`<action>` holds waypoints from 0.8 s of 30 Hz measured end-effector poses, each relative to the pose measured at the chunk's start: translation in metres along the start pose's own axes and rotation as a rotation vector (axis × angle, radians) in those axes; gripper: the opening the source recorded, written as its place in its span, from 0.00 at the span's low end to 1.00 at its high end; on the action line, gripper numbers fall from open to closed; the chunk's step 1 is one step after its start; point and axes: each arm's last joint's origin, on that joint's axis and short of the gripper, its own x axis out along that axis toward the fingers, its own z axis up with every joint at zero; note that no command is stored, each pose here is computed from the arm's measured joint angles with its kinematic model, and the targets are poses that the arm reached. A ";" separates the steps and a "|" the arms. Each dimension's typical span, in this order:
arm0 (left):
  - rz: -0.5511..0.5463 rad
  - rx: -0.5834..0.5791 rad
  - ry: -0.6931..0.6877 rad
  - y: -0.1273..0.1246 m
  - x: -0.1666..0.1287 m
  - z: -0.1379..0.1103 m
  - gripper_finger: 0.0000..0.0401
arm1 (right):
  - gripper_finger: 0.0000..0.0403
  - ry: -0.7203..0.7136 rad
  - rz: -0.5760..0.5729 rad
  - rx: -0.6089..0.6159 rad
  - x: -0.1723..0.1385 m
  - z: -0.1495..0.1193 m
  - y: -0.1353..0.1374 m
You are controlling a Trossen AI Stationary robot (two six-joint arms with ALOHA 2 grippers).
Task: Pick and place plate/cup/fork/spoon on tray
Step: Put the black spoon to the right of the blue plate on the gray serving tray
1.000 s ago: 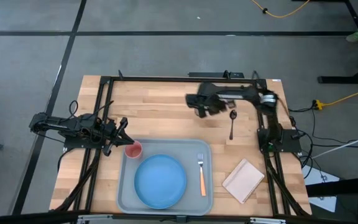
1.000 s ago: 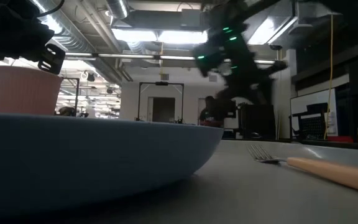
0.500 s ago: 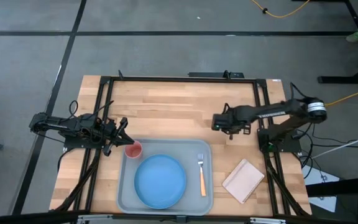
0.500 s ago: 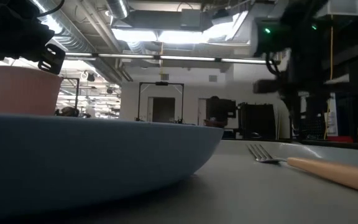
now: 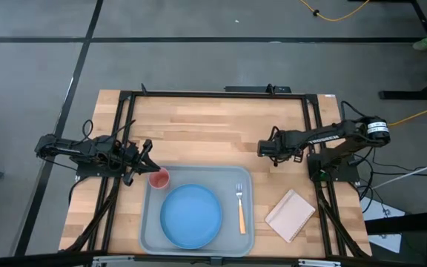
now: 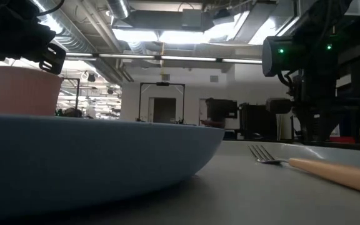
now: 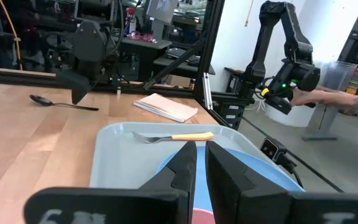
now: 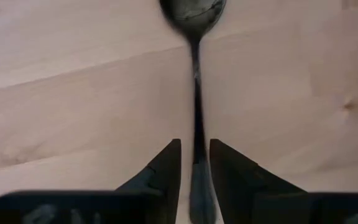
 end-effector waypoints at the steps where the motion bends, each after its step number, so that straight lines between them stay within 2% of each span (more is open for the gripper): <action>1: 0.000 0.000 0.000 0.000 0.000 0.000 0.07 | 0.22 -0.008 0.001 0.000 0.001 0.000 -0.001; 12: 0.000 0.001 0.000 0.000 0.000 0.000 0.07 | 0.22 -0.057 -0.030 -0.027 0.013 -0.001 0.001; 20: 0.000 0.001 0.000 0.000 0.000 0.000 0.07 | 0.22 -0.030 -0.065 -0.095 0.023 0.000 0.006; 24: 0.001 0.001 0.000 0.000 0.000 0.000 0.07 | 0.21 -0.018 -0.059 -0.087 0.024 0.002 0.007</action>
